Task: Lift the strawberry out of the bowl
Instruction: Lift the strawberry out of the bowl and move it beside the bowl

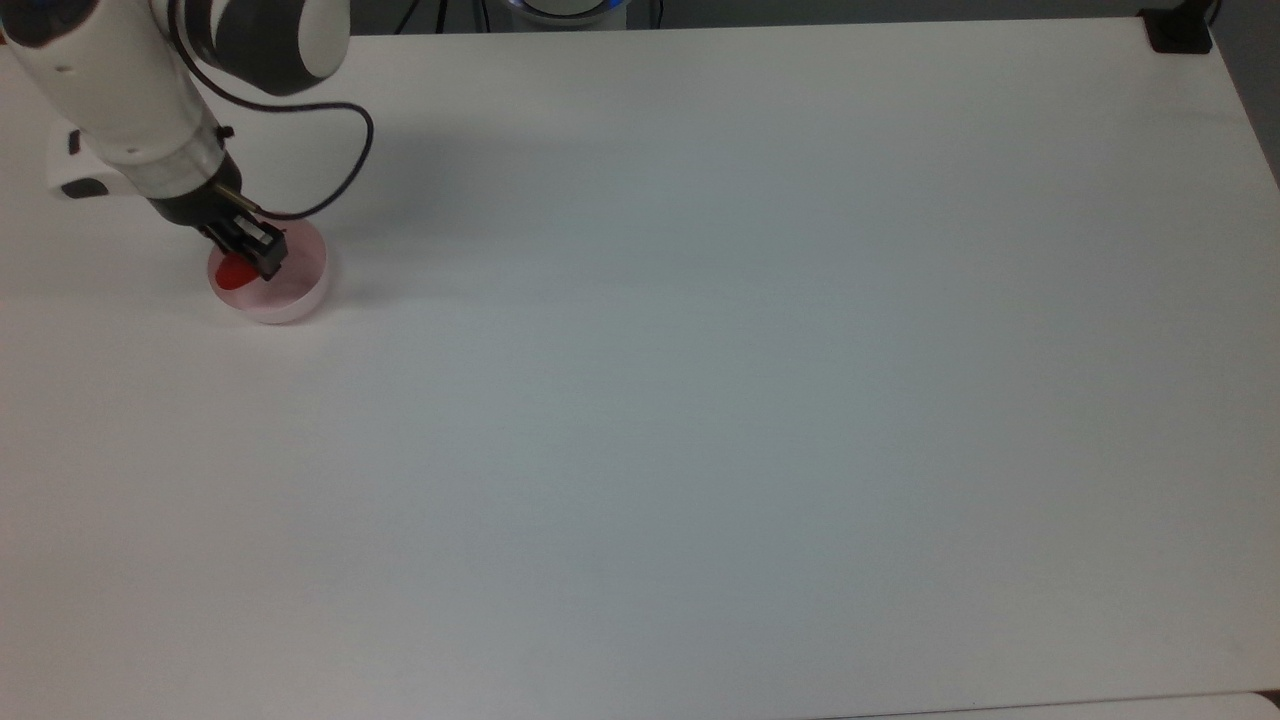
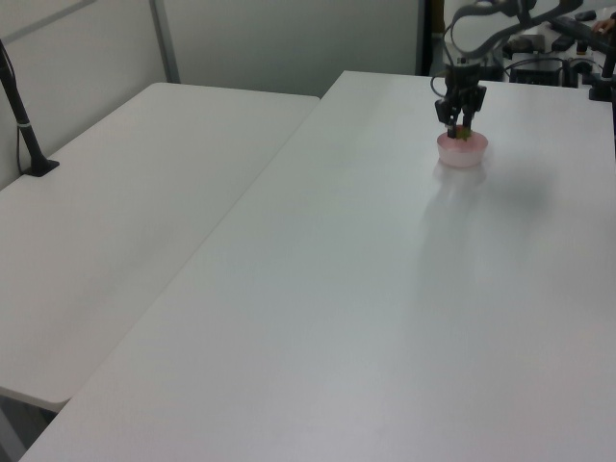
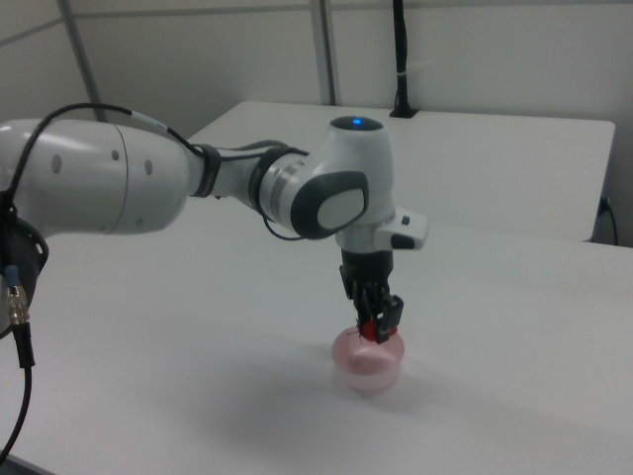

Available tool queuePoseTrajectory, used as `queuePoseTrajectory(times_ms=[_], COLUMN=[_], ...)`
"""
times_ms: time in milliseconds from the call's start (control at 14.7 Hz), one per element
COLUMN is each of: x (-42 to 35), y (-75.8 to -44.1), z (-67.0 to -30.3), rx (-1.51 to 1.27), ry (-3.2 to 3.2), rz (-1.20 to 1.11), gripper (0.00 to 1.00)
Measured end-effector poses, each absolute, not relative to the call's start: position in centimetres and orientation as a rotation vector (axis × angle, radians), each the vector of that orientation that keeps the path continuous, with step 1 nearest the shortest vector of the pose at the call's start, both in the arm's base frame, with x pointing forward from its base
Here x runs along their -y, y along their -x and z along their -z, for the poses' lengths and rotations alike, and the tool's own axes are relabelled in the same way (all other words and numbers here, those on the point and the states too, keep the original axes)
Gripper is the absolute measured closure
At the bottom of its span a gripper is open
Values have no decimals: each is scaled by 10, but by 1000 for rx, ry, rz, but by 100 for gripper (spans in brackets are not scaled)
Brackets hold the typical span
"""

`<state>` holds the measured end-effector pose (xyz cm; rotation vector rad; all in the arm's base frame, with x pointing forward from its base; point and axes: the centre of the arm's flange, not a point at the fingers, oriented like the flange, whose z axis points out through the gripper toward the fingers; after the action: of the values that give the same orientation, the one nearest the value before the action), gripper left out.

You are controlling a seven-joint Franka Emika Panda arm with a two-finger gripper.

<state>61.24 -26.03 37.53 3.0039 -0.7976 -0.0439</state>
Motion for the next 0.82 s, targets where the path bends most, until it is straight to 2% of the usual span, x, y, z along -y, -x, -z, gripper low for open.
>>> queuePoseTrajectory(times_ms=[204, 340, 545, 817], x=[264, 268, 296, 346], y=[-620, -622, -624, -615], z=[-400, -403, -397, -363], rx=[670, 472, 111, -97], ry=[-3029, -3060, -3051, -3001], rz=[-17, -30, -144, -184], gripper=[53, 53, 53, 53])
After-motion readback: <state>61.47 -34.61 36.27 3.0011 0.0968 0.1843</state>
